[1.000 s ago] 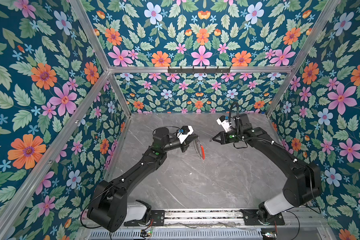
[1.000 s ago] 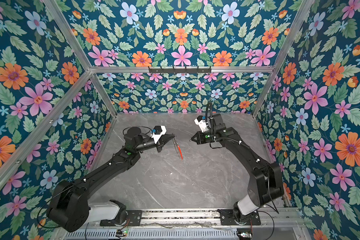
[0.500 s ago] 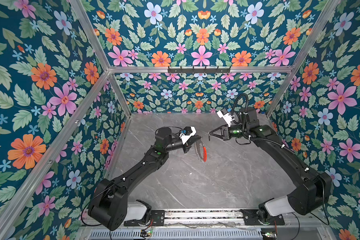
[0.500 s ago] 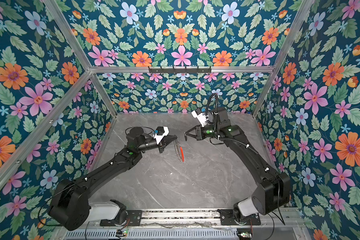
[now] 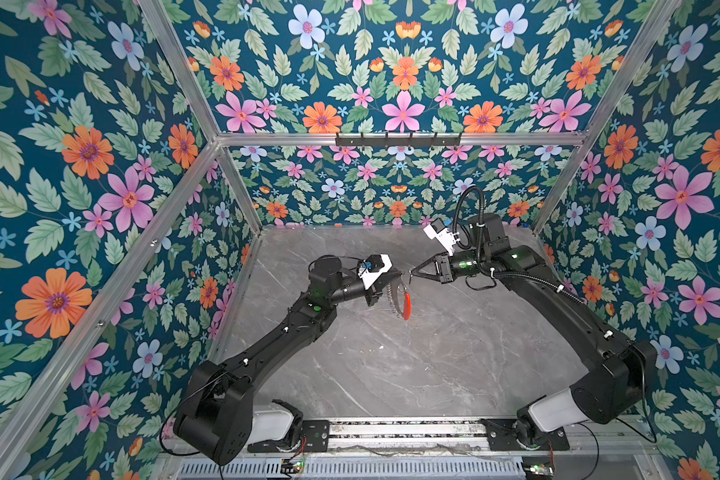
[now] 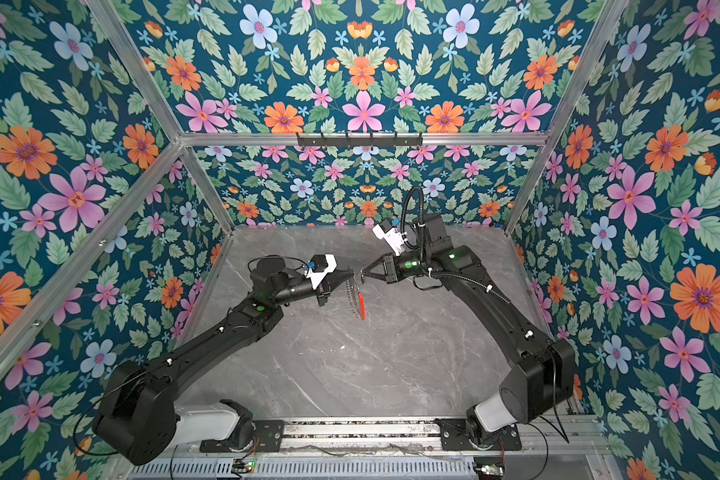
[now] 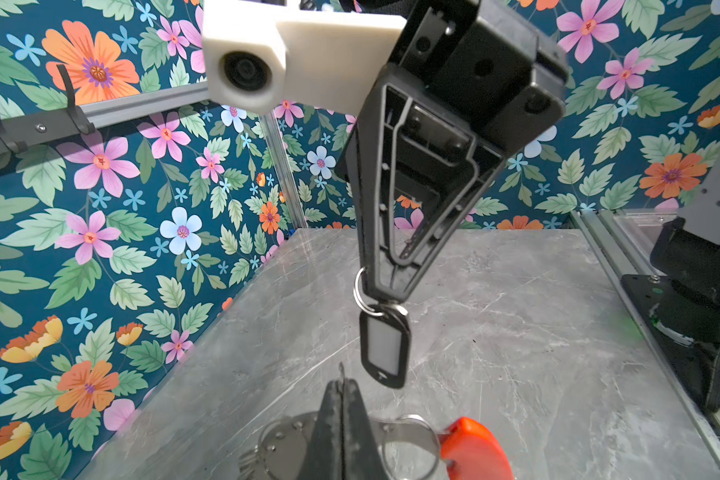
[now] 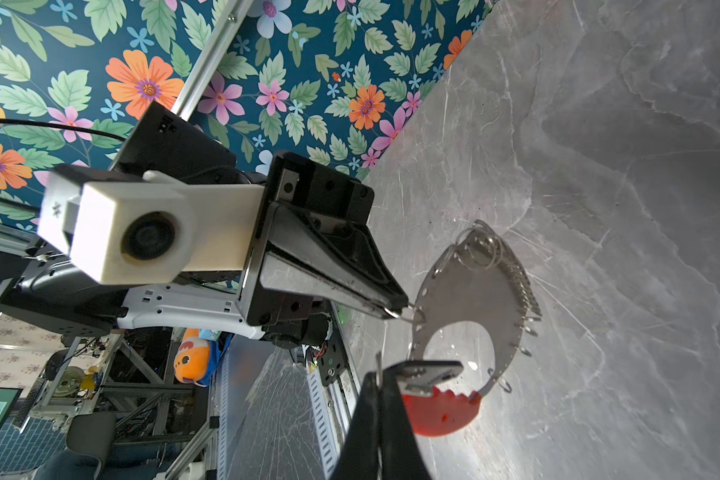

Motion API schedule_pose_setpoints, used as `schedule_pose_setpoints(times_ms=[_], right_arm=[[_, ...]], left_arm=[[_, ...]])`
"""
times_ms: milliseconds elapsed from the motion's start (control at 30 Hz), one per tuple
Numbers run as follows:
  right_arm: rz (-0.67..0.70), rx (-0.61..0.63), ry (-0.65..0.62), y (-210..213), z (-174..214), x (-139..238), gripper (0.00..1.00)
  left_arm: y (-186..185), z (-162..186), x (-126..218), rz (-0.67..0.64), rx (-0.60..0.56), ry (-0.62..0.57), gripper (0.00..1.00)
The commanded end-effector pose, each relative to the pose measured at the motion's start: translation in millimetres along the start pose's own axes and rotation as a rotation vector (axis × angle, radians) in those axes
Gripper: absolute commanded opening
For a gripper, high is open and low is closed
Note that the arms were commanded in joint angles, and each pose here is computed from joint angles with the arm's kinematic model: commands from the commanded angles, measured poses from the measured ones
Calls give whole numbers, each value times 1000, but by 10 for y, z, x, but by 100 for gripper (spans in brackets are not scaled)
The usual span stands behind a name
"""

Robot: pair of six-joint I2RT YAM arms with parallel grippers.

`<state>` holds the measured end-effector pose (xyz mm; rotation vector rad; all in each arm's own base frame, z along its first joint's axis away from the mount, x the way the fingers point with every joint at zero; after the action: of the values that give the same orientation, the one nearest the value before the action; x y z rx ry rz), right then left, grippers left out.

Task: Put the keys on the keyring

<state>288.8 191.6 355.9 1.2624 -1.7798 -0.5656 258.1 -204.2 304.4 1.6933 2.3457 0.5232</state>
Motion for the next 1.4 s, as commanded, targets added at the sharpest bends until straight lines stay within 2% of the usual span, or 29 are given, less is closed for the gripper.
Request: schedule_pose_setpoints(times_ms=[0,700,967,1367], right_arm=[[-15,7,25,16,14,-3,0],[-51,-33,41,-35,-106,-181,0],[-1,-72,13,-90,-156,-204,0],[100,-191,44,-300,-125,-291,0]], left_arm=[[45,-89,3,-27,-57,-33,0],[53,-42,-56,-11,-51,-22,0],[47,-43,-51,-10,-58,-21,0],[36,-78,-18,-15,-80,-22,0]])
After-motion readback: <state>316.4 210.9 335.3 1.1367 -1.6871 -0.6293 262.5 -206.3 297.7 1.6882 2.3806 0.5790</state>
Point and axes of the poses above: each gripper's point midway between its finger pads, its own x axis back along the fingers, its own y axis along the line the jaws close on, z = x × y, the point moved 10 cm from there along x, back along the fingers, and after that the axes turned 10 degrees about -x, right-handed, at the moved point
